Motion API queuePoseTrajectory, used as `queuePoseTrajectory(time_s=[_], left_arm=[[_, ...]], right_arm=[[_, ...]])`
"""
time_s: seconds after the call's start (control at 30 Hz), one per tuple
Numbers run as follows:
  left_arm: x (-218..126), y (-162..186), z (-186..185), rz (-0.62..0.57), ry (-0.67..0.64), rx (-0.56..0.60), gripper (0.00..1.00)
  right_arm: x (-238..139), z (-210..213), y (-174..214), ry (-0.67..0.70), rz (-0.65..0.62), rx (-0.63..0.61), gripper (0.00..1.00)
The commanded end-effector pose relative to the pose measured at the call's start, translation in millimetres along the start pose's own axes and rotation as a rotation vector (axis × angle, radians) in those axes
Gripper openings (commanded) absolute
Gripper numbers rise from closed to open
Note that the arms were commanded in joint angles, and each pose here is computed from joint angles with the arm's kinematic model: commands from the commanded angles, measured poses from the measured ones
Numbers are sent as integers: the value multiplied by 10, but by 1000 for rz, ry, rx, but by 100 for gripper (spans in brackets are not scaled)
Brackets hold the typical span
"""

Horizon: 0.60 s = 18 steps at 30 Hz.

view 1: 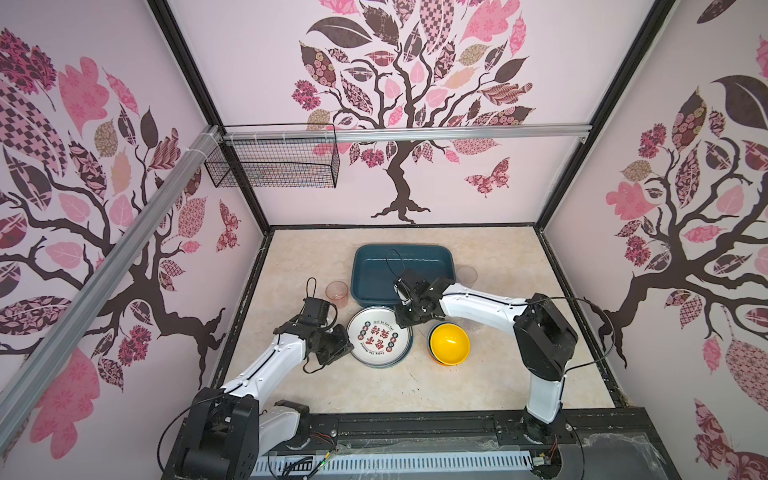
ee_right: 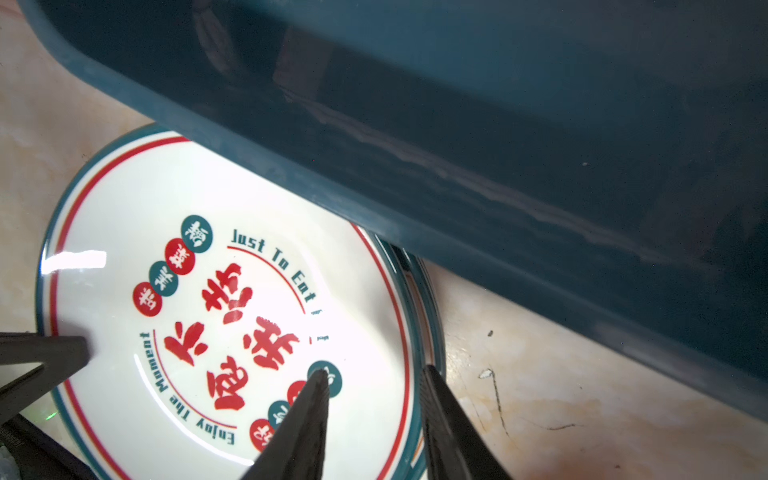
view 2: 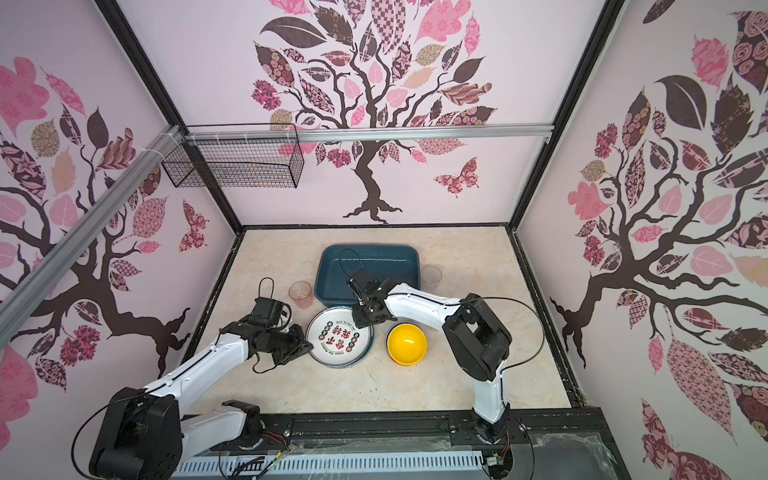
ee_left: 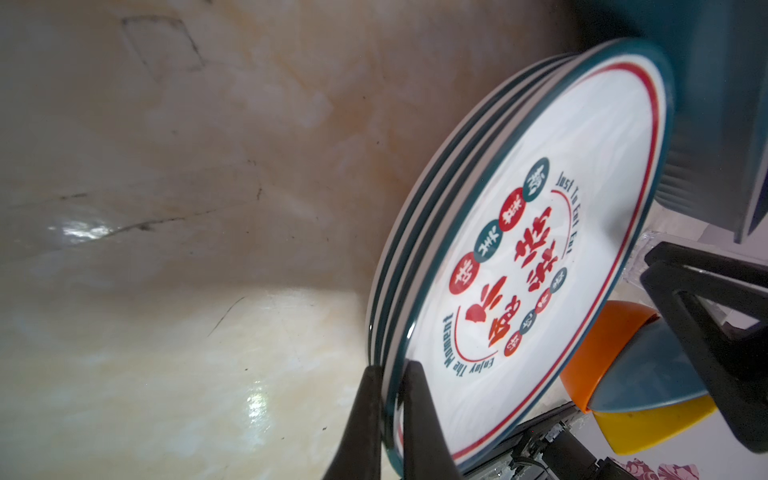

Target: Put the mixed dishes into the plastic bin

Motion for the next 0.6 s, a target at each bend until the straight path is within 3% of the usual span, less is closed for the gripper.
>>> queuePoseTrajectory(time_s=[0.0,0.57], left_arm=[[22,59,154,6,-93,-34,8],[10,56,146,0,-91,-33,7]], right_arm=[[132,-62,82,25,44,13,44],[235,-75,157,9,71,19,43]])
Point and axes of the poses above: each gripper's point midway between its finger pads, its own x axis out along the fingers, its own z axis along the line the jaws close on, y = z × x, the point moved 6 cm from there along -x, back along the fingers, and after that the axes turned 1 degree about x, right-handed, at the moved point
